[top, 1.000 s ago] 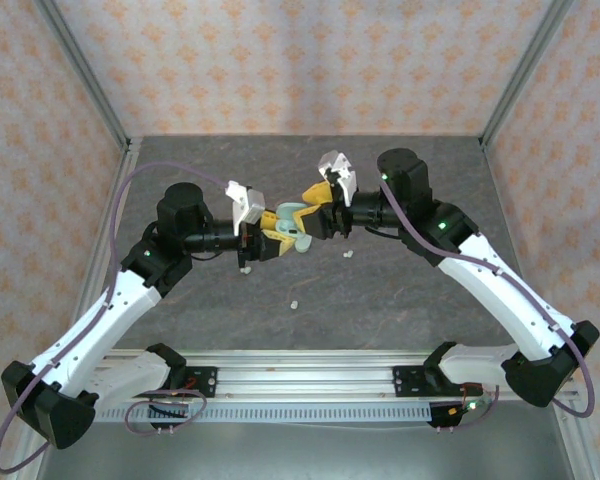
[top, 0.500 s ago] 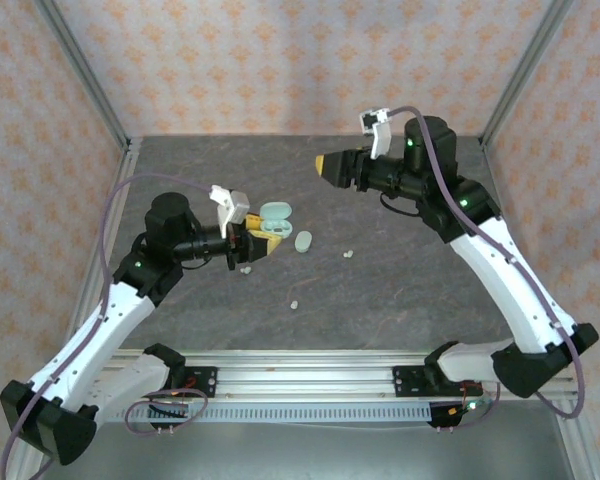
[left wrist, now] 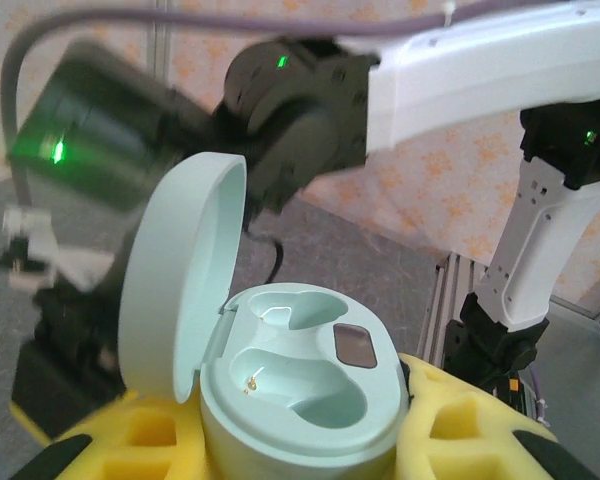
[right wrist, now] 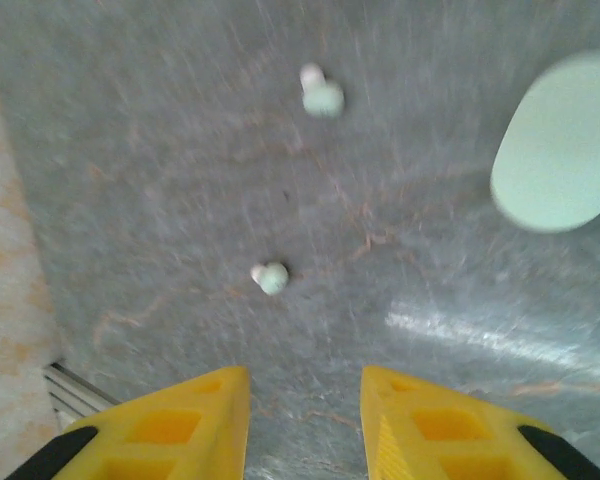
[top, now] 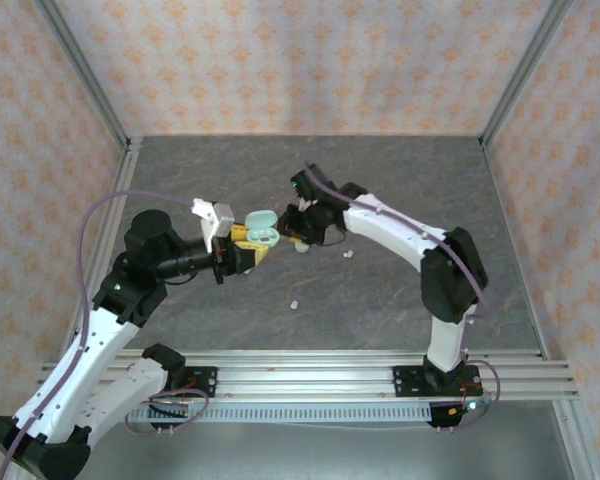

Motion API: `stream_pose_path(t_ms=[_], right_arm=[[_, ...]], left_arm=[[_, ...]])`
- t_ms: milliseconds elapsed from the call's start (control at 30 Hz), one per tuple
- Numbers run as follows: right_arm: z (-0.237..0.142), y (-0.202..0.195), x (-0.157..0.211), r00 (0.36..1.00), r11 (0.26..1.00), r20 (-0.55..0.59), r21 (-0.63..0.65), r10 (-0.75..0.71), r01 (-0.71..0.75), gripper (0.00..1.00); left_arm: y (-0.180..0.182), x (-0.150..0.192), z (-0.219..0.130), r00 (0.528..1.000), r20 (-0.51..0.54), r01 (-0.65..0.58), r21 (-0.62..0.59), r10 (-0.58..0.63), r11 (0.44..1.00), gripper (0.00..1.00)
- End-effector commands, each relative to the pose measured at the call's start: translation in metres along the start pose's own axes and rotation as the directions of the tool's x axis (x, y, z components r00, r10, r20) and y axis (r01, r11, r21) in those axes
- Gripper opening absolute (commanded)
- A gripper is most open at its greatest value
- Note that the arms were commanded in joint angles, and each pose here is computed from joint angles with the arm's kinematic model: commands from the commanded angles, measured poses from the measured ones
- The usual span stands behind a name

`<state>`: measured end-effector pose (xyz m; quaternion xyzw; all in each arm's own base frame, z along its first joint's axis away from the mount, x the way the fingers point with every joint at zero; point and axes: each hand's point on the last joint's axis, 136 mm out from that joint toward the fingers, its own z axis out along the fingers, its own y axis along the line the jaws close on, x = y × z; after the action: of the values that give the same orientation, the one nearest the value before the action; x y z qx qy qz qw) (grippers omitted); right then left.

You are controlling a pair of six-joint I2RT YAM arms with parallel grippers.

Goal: Insert the wireless bluetooth earbuds into the charging case

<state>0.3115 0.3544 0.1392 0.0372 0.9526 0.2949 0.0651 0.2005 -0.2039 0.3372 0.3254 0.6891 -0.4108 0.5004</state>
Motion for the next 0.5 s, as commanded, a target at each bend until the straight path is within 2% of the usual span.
stream_pose_path(t_ms=[0,200,467], right_arm=[[0.018,0.009,0.004,0.997,0.997,0.027,-0.002,0.076,-0.076,0.32],[0.065,0.017,0.022,0.99,0.99,0.018,-0.027,0.139,-0.138,0.2],[0.094,0.018,0.042,0.985,0.986,0.03,0.003,0.168,-0.168,0.2]], left_arm=[[-0.002,-0.006,-0.012,1.0,0.013,-0.015,-0.046,0.015,0.999,0.21],[-0.008,-0.01,-0.026,0.999,0.04,-0.024,-0.081,0.027,0.996,0.22],[-0.008,-0.014,-0.038,0.997,0.07,-0.024,-0.142,0.034,0.99,0.22]])
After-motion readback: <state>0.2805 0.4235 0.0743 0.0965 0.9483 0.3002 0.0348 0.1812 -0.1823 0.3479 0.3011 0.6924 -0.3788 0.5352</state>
